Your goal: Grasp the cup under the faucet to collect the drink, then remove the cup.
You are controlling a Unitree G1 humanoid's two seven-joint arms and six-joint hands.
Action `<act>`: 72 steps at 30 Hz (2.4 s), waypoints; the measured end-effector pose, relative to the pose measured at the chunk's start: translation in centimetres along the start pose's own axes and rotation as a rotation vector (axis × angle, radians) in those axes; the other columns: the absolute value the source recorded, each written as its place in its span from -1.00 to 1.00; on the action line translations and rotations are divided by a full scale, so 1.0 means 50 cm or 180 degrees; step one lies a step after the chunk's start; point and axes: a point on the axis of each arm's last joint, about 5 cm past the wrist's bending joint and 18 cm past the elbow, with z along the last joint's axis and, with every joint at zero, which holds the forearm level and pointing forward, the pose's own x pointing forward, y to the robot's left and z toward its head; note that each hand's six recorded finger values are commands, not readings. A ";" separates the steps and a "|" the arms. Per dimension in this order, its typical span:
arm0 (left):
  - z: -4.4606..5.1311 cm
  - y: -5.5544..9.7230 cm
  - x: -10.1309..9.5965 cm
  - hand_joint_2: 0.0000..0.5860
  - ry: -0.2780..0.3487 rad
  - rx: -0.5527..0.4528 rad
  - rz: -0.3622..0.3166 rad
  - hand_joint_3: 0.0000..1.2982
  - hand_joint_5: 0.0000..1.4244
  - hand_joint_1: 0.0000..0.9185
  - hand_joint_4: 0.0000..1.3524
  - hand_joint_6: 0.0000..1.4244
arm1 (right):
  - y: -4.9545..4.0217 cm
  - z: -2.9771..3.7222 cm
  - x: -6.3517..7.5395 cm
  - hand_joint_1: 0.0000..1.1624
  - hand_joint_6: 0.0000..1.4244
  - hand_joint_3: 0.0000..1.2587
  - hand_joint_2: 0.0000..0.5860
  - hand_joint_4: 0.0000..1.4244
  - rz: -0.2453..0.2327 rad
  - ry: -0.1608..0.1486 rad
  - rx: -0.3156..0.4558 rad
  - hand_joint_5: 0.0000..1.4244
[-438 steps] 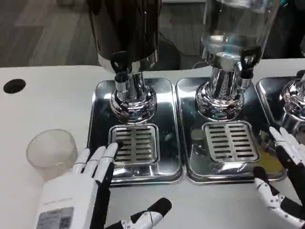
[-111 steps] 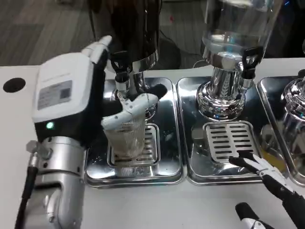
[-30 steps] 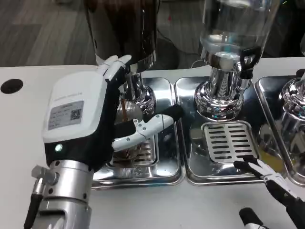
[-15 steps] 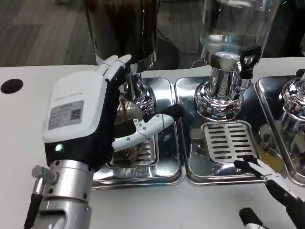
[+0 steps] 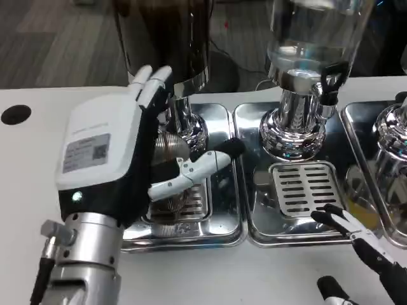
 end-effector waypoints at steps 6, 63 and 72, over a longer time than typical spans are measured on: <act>-0.016 0.011 0.004 -0.94 0.0013 -0.0319 0.0247 -1.00 -0.47 -1.00 -1.00 0.09 | 0.001 0.000 0.000 -0.18 -1.00 -0.74 0.26 -0.92 0.0008 -0.0001 0.0006 -0.95; -0.118 0.040 -0.297 -0.87 0.1025 0.0535 -0.0867 -0.80 -0.80 -1.00 -1.00 -0.37 | 0.042 0.052 0.307 -0.04 -0.99 -0.88 -0.52 -0.96 0.0632 -0.0070 0.0723 -0.94; -0.129 0.044 -0.328 -0.84 0.1133 0.0443 -0.0875 -0.80 -0.80 -1.00 -1.00 -0.38 | 0.076 0.074 0.354 -0.04 -1.00 -0.94 -0.56 -1.00 0.0650 0.0024 0.0646 -0.96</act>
